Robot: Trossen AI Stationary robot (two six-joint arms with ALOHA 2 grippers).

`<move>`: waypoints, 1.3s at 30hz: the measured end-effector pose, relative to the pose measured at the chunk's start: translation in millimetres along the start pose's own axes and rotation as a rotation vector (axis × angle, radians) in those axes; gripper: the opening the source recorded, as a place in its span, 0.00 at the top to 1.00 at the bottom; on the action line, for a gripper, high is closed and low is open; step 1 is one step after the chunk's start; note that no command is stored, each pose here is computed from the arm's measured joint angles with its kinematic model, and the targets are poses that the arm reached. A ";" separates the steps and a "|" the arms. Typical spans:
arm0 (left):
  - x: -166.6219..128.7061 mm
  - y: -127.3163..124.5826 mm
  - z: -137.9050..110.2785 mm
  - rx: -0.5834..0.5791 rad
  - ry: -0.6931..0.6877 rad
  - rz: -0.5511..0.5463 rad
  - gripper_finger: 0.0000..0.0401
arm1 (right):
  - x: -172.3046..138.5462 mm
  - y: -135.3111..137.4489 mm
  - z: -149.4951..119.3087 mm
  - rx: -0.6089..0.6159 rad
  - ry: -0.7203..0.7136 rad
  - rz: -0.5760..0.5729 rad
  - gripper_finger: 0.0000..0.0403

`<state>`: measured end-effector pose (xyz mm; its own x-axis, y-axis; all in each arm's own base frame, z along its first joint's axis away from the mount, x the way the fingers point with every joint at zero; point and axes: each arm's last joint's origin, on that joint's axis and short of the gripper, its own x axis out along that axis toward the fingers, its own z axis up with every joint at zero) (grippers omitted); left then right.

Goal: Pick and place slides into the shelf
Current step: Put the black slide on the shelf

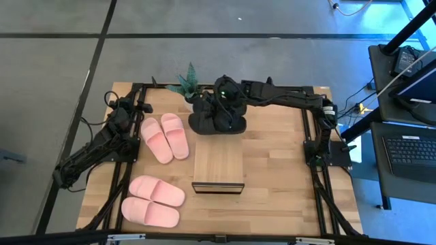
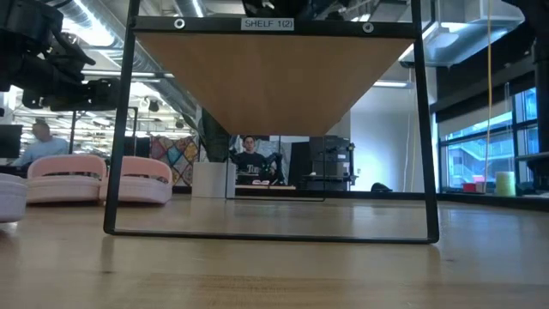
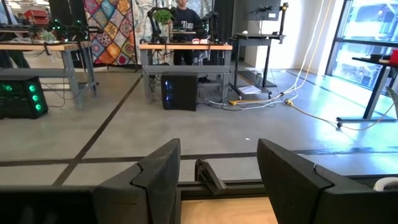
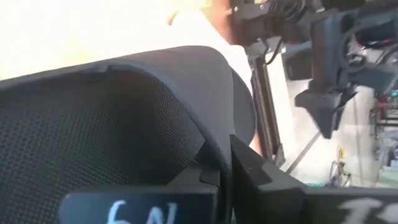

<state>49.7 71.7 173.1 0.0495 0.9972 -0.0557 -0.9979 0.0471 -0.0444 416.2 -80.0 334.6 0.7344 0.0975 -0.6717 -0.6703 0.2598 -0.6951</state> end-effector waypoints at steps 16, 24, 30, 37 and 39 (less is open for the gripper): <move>0.0 0.0 0.0 0.007 0.000 0.001 0.49 | 37.7 32.2 6.4 -0.061 0.127 -0.027 0.97; 0.0 0.1 0.0 0.007 0.000 0.002 0.49 | 34.6 31.6 8.5 -0.089 0.133 -0.037 0.97; 0.0 0.0 -0.1 0.008 0.001 0.002 0.49 | 21.3 29.3 7.6 -0.085 0.159 -0.042 0.97; 0.0 0.1 0.0 0.007 0.000 0.002 0.49 | 19.2 30.5 7.8 -0.077 0.158 -0.039 0.97; 0.0 0.1 0.0 0.007 0.000 0.002 0.49 | 20.9 32.4 6.5 -0.063 0.159 -0.037 0.97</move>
<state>49.6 71.7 173.0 0.0478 0.9973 -0.0562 -0.9982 0.0457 -0.0376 410.5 -63.3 299.7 0.7362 -0.0654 -0.6736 -0.6518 0.1995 -0.7317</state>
